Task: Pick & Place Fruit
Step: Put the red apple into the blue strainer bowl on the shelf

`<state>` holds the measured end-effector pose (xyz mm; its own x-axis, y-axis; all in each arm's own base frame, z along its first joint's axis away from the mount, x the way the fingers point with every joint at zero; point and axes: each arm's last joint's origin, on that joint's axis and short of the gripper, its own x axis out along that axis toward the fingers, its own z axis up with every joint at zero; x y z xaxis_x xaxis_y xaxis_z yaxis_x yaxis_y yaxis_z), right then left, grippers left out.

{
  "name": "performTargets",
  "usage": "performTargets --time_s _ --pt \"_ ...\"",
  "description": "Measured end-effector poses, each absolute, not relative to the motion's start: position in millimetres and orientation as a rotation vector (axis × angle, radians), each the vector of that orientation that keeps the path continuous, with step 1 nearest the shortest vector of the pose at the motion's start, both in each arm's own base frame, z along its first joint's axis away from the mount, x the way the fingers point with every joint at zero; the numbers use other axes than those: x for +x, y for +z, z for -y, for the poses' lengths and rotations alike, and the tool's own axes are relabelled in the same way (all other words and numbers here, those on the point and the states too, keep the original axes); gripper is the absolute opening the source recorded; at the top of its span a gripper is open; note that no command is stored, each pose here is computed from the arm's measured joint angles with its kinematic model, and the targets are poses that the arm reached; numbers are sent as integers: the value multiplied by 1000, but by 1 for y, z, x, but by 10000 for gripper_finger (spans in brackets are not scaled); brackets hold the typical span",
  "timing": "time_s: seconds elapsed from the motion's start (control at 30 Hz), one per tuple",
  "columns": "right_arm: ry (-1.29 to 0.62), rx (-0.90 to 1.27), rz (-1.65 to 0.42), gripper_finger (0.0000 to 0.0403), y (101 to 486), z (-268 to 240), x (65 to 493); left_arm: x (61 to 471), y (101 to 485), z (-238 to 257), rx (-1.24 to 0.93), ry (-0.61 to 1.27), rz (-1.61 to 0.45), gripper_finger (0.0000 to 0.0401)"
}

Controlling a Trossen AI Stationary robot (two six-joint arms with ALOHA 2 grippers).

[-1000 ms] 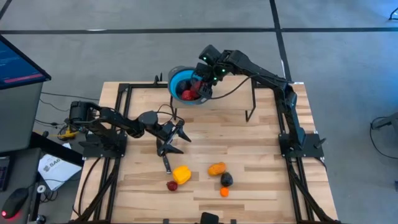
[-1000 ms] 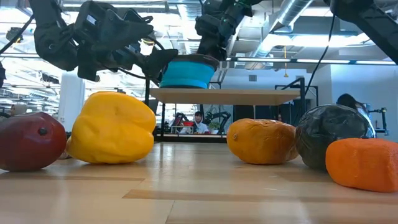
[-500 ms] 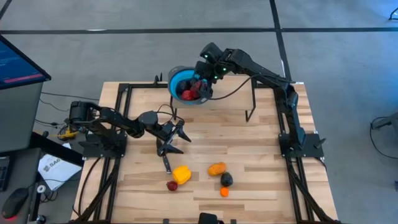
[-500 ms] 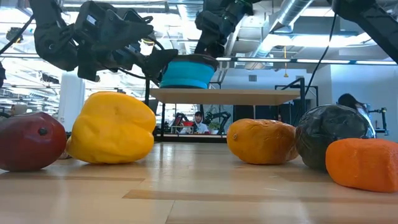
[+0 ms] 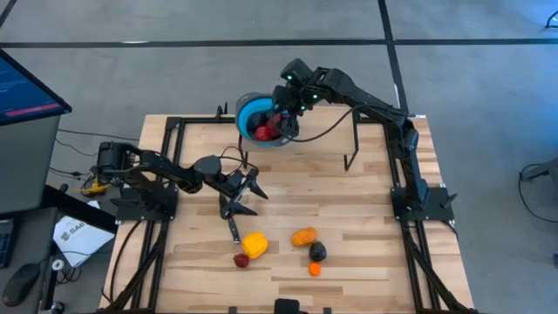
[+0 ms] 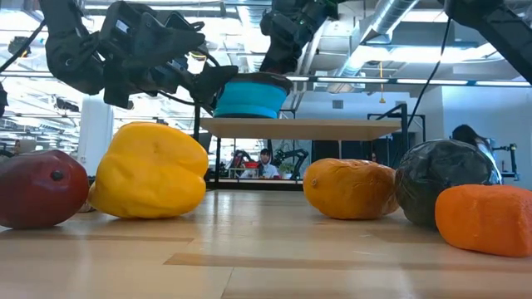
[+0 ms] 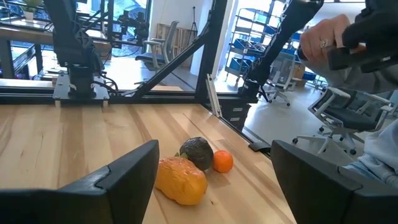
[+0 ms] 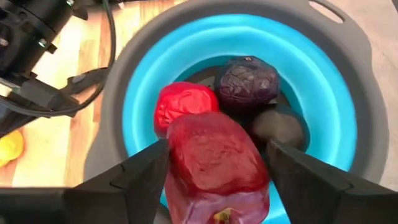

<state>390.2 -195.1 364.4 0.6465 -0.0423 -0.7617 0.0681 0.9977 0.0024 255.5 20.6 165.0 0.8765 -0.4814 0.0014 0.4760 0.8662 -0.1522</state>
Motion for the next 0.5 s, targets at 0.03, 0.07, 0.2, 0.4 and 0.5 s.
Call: performTargets --time_s 0.03,0.07,0.2,0.4,0.5 --pt "-58 24 -867 255 364 195 391 256 165 -21 -150 -501 -37 301" --pt "-52 13 -867 249 364 194 391 256 165 -21 -150 -501 -37 301" --pt "-39 -9 -859 229 364 189 395 256 165 -21 -150 -501 -37 301" --pt "-47 2 -853 228 364 190 395 256 165 -21 -150 -483 -35 301" --pt "-55 17 -849 236 364 191 395 256 165 -21 -150 -477 -35 301"
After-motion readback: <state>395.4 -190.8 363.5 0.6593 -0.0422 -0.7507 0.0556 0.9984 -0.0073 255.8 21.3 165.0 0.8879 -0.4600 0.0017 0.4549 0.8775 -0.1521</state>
